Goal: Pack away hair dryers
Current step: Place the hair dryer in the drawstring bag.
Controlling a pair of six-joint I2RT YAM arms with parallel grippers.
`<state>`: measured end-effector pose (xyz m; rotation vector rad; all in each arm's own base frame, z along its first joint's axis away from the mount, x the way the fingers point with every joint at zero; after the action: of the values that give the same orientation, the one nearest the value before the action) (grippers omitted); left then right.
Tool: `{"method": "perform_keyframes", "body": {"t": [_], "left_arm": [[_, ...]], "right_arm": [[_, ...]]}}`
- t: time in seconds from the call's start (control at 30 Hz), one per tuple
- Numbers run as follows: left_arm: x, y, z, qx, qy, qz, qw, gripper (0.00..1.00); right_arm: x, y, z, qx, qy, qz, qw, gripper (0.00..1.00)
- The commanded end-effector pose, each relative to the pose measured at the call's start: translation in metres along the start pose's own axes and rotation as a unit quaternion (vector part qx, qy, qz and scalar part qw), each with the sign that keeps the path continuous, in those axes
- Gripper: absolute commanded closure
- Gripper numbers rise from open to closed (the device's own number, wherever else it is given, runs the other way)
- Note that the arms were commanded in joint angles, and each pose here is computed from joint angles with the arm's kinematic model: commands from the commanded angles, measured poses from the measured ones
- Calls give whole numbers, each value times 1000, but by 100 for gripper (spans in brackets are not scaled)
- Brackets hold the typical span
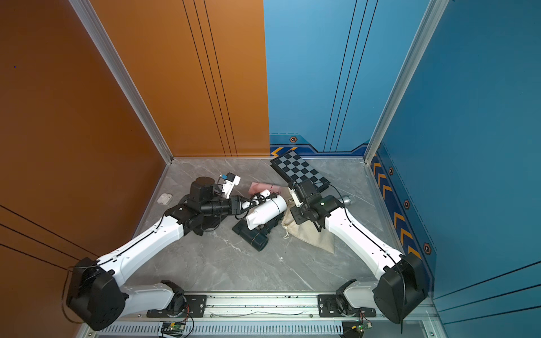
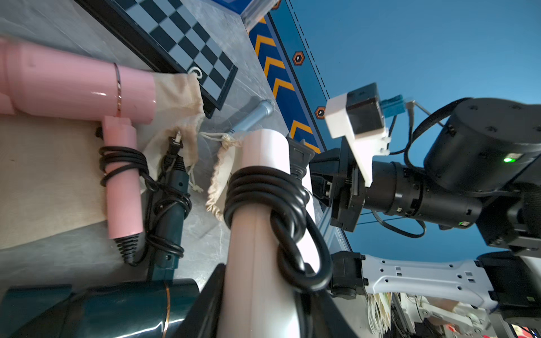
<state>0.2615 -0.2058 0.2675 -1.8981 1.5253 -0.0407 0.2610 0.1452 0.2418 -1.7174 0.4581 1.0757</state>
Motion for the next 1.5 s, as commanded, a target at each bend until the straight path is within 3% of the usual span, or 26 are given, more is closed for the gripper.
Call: {"method": "perform_keyframes", "body": {"t": [0.0,0.43,0.67,0.83,1.47], "left_arm": [[8,-4,-13,36,39,5,999,88],[34,-24,-13,67,18,-2,998,88],[45,-5,-23,83,44,43,995,89],[44,9,-19,94,18,69,993,89],[56,18,-35,134,34,103,985,89]], "right_arm": [[-11,-5,2,-8,-10,-30,999,100],[-28,-6,8,-17,-50,-69,996,100],[-33,-9,6,-14,-44,-87,995,100],[-38,-12,3,-5,-40,-108,993,100],[-43,-23,3,14,-48,-142,989,100]]}}
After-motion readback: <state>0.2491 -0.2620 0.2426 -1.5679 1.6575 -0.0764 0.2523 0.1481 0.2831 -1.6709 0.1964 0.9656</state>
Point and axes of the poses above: each gripper's point midway between its finger pads, its own x axis out along the fingers, its own z axis along the line the jaws close on, y = z × x, the point moved 8 cm from there along -x, back along the fingers
